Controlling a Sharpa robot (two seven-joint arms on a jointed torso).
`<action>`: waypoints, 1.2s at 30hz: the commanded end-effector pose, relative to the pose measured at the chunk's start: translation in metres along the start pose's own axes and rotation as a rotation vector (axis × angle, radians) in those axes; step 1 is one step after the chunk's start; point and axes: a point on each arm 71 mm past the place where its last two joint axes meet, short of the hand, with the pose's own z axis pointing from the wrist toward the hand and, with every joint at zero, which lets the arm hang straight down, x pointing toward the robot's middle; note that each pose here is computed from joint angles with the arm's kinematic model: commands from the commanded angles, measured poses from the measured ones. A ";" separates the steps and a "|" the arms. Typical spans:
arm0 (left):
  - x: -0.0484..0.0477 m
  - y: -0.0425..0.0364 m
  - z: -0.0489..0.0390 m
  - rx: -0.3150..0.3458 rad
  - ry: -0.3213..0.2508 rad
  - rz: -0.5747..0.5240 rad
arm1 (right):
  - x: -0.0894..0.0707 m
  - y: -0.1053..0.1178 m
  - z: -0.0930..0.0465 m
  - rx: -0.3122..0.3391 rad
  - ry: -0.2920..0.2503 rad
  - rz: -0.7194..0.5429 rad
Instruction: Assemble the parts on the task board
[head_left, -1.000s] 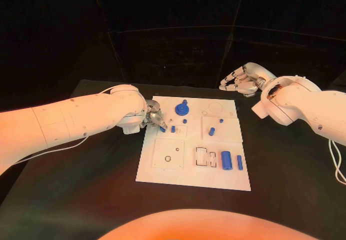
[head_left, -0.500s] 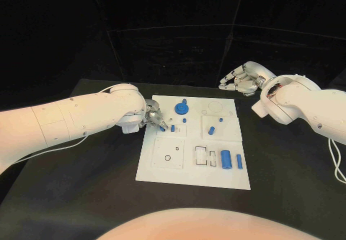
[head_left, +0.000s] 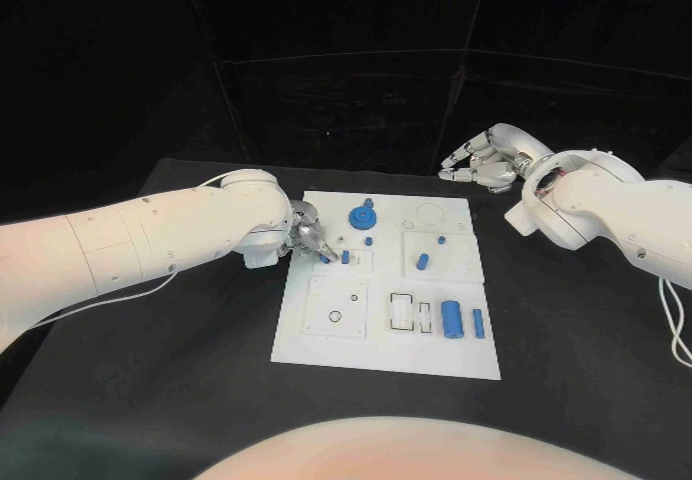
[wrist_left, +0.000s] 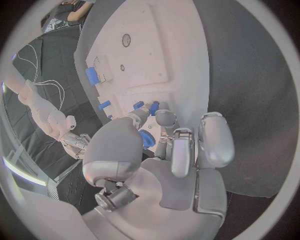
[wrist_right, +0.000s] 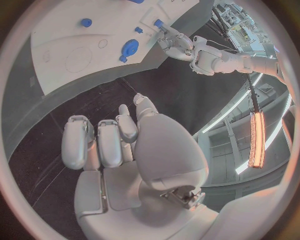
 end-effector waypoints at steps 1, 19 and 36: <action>-0.0018 0.0006 0.0002 -0.015 -0.014 -0.002 | -0.001 0.002 0.000 -0.005 -0.016 -0.010; 0.0002 -0.0035 -0.0012 0.000 -0.015 -0.034 | -0.002 0.001 0.000 0.000 -0.019 -0.011; -0.0084 0.0080 -0.0115 0.034 -0.093 -0.099 | -0.002 0.001 0.001 -0.003 -0.019 -0.013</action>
